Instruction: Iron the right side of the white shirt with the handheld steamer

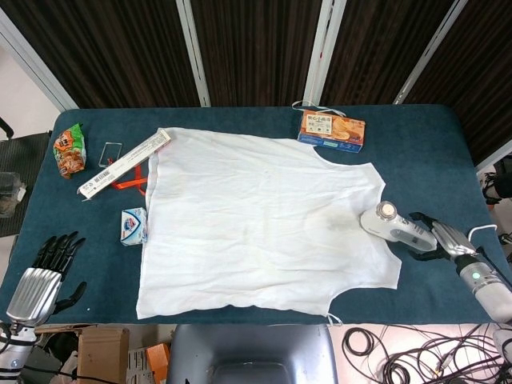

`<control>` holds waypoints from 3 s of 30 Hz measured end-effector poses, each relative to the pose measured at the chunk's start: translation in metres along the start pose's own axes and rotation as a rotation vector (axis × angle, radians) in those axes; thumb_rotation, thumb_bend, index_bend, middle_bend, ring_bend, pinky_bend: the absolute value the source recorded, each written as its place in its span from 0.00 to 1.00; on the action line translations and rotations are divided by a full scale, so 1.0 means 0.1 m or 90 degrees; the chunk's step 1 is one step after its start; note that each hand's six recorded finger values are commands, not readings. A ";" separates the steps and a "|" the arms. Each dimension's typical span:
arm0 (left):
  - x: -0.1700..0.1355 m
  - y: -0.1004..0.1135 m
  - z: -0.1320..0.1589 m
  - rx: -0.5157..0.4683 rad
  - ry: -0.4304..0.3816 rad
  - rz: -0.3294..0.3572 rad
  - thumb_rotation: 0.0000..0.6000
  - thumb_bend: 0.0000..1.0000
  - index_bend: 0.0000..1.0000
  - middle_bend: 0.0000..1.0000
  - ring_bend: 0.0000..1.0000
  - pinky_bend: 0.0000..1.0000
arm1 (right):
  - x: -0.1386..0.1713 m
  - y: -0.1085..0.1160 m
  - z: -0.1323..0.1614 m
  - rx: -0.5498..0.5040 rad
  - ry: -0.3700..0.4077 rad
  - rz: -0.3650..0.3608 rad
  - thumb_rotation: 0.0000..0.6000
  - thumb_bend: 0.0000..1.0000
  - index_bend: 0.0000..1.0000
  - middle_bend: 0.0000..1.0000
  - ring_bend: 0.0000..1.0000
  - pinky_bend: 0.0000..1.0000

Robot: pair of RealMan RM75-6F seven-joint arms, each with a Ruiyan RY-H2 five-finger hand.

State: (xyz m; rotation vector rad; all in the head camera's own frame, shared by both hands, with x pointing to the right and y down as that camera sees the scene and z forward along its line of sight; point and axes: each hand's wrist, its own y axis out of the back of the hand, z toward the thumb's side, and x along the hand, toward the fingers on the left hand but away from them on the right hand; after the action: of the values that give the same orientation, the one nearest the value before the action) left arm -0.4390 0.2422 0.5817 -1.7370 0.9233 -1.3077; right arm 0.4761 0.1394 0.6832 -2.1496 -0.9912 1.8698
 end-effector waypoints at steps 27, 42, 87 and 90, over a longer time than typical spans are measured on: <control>-0.01 0.02 0.00 -0.002 -0.005 0.005 1.00 0.35 0.00 0.00 0.00 0.01 | 0.00 -0.01 0.07 -0.041 0.022 0.016 1.00 0.25 0.27 0.24 0.25 0.42; 0.00 0.01 0.01 -0.001 -0.005 0.003 1.00 0.35 0.00 0.01 0.01 0.01 | -0.03 -0.05 0.03 -0.062 0.016 0.025 1.00 0.27 0.37 0.34 0.37 0.53; 0.01 0.02 0.02 -0.002 -0.010 0.006 1.00 0.36 0.00 0.01 0.01 0.01 | -0.26 -0.14 0.00 -0.133 -0.006 0.036 1.00 0.50 0.84 0.82 0.84 0.91; 0.01 0.02 0.02 -0.001 -0.010 0.005 1.00 0.36 0.00 0.01 0.01 0.01 | -0.29 -0.14 0.03 -0.129 0.000 0.025 1.00 0.57 0.94 0.90 0.91 0.97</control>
State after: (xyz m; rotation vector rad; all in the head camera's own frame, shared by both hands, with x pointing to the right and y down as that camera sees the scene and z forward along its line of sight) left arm -0.4374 0.2406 0.5798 -1.7408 0.9226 -1.2867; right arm 0.4678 0.1338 0.7134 -2.2945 -1.1946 1.8595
